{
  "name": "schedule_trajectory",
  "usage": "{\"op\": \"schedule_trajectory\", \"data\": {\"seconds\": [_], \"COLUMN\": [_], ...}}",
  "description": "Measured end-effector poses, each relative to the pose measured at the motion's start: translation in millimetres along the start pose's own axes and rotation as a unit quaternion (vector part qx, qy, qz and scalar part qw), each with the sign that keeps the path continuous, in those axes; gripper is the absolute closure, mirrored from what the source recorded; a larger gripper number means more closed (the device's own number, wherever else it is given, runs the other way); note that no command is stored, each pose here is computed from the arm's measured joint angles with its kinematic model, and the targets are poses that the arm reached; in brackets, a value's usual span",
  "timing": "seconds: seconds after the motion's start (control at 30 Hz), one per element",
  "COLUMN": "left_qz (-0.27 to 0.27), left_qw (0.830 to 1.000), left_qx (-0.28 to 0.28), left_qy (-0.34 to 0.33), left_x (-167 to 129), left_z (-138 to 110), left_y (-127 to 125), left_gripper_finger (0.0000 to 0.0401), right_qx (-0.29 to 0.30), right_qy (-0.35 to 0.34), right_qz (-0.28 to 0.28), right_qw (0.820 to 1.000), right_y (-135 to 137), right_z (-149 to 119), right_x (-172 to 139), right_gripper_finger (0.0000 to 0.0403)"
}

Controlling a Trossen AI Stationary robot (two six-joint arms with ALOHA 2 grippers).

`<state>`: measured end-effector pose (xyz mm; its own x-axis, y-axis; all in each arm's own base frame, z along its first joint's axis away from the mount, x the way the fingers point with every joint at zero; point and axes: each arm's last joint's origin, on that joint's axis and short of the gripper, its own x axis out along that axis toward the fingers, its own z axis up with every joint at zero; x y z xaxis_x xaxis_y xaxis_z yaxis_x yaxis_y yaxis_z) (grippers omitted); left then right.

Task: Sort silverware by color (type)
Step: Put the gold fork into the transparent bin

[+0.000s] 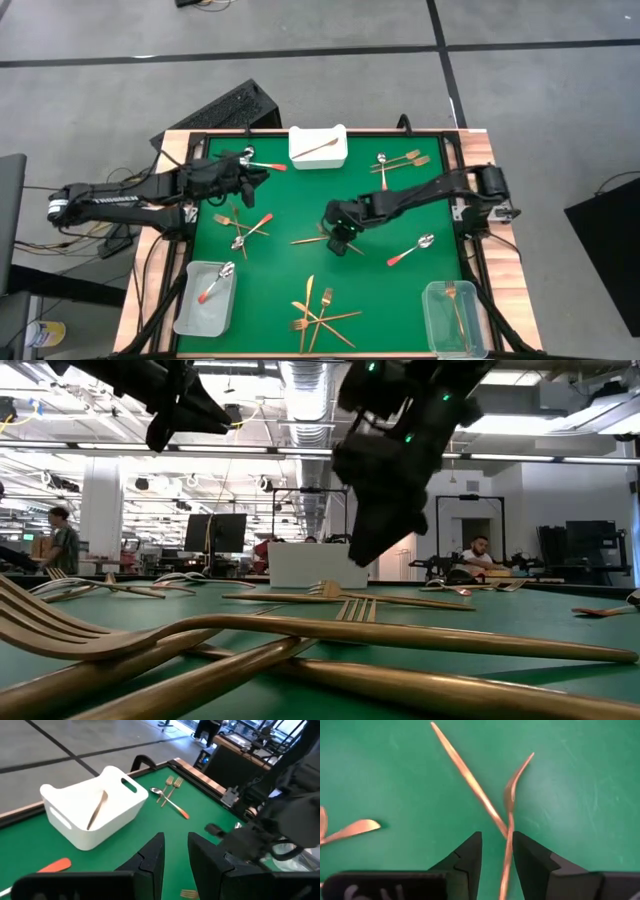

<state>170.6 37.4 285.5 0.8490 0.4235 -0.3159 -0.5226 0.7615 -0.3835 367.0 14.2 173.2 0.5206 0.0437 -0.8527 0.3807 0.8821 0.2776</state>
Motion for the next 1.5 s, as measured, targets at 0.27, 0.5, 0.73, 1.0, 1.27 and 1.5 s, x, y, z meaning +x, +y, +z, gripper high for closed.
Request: {"op": "schedule_trajectory", "data": {"seconds": [0.27,0.5,0.73,1.0,1.27,1.5], "left_qz": [0.024,0.030,0.036,0.079,0.117,0.123], "left_qw": [1.000,0.999,0.999,0.995,0.988,0.987], "left_qx": [0.006,0.014,0.023,0.058,0.092,0.091], "left_qy": [-0.008,-0.005,0.003,-0.010,-0.034,-0.036], "left_x": [-1.4,-1.4,-1.6,-1.8,-1.0,-0.5], "left_z": [-2.6,-3.4,-5.1,-4.9,0.1,1.7], "left_y": [-2.2,-1.4,-0.3,2.7,7.4,10.0], "left_gripper_finger": [0.0329,0.0329,0.0329,0.0329,0.0329,0.0329], "right_qx": [0.004,0.017,0.018,-0.047,-0.148,-0.171], "right_qy": [-0.017,-0.022,-0.038,-0.083,-0.060,-0.016], "right_qz": [0.034,0.023,0.050,0.019,0.054,0.040], "right_qw": [0.999,0.999,0.998,0.995,0.986,0.984], "right_y": [-11.7,-25.8,-21.5,-41.2,-59.5,-61.7], "right_z": [12.7,16.1,23.5,40.5,42.9,29.5], "right_x": [29.0,43.9,21.6,1.8,18.9,41.3], "right_gripper_finger": [0.0272,0.0274,0.0290,0.0260,0.0167,0.0185]}}
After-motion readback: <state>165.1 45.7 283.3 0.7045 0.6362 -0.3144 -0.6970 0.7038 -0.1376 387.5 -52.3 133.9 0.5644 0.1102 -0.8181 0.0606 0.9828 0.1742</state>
